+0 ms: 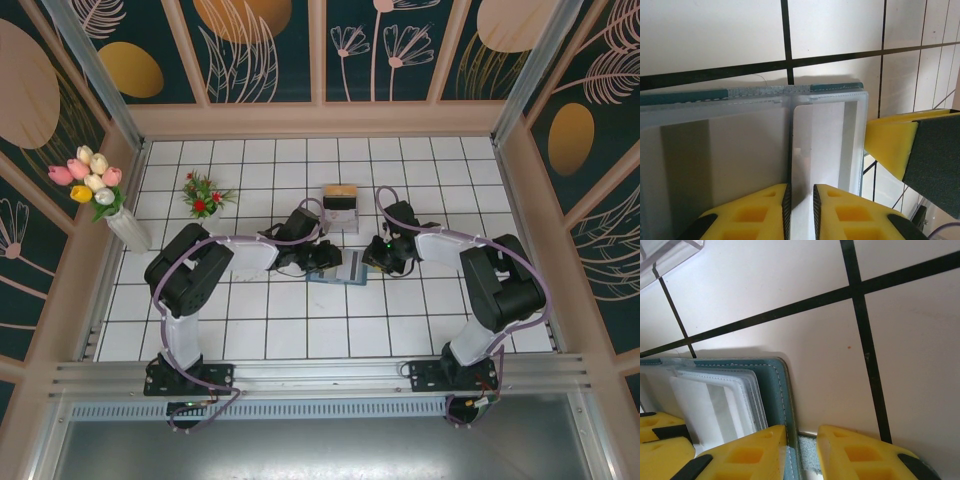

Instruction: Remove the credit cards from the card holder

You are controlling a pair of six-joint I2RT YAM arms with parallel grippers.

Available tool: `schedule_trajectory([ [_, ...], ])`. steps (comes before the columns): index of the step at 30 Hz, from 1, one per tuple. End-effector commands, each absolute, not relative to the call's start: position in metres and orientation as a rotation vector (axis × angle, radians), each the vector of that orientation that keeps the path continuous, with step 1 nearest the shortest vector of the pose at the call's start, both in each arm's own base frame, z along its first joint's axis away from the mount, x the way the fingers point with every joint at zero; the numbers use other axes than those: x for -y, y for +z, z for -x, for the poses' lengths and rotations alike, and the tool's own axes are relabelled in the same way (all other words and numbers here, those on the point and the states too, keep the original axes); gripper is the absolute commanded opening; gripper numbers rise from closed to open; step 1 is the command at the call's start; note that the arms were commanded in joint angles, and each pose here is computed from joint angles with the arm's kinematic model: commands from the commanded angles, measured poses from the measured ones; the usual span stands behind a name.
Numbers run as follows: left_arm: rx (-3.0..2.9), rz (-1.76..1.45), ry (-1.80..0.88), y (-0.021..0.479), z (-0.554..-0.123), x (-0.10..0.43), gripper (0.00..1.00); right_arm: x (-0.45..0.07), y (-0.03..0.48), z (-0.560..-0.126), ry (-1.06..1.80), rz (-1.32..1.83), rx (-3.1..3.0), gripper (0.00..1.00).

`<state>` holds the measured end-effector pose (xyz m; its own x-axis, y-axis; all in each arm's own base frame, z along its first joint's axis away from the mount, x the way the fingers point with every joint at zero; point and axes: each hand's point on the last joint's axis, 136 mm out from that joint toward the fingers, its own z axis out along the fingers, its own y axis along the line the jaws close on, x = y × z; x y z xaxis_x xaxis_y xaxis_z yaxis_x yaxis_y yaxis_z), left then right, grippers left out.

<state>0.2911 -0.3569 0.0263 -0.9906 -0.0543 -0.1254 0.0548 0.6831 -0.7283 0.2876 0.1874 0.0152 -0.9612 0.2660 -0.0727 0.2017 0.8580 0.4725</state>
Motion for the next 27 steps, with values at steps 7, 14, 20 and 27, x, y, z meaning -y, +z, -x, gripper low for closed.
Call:
schedule_trajectory([
  [7, -2.787, -0.009, -1.221, 0.011, -0.286, 0.353, 0.13, -0.169, -0.019, -0.264, 0.561, -0.411, -3.015, 0.28],
  [14, -2.772, 0.010, -1.233, 0.010, -0.287, 0.341, 0.03, -0.169, -0.018, -0.267, 0.555, -0.410, -3.011, 0.28],
  [20, -2.732, -0.011, -1.244, 0.021, -0.291, 0.332, 0.00, -0.164, -0.024, -0.263, 0.507, -0.430, -3.031, 0.27],
  [27, -2.698, -0.026, -1.225, 0.035, -0.295, 0.320, 0.00, -0.164, -0.024, -0.264, 0.513, -0.436, -3.027, 0.27],
])
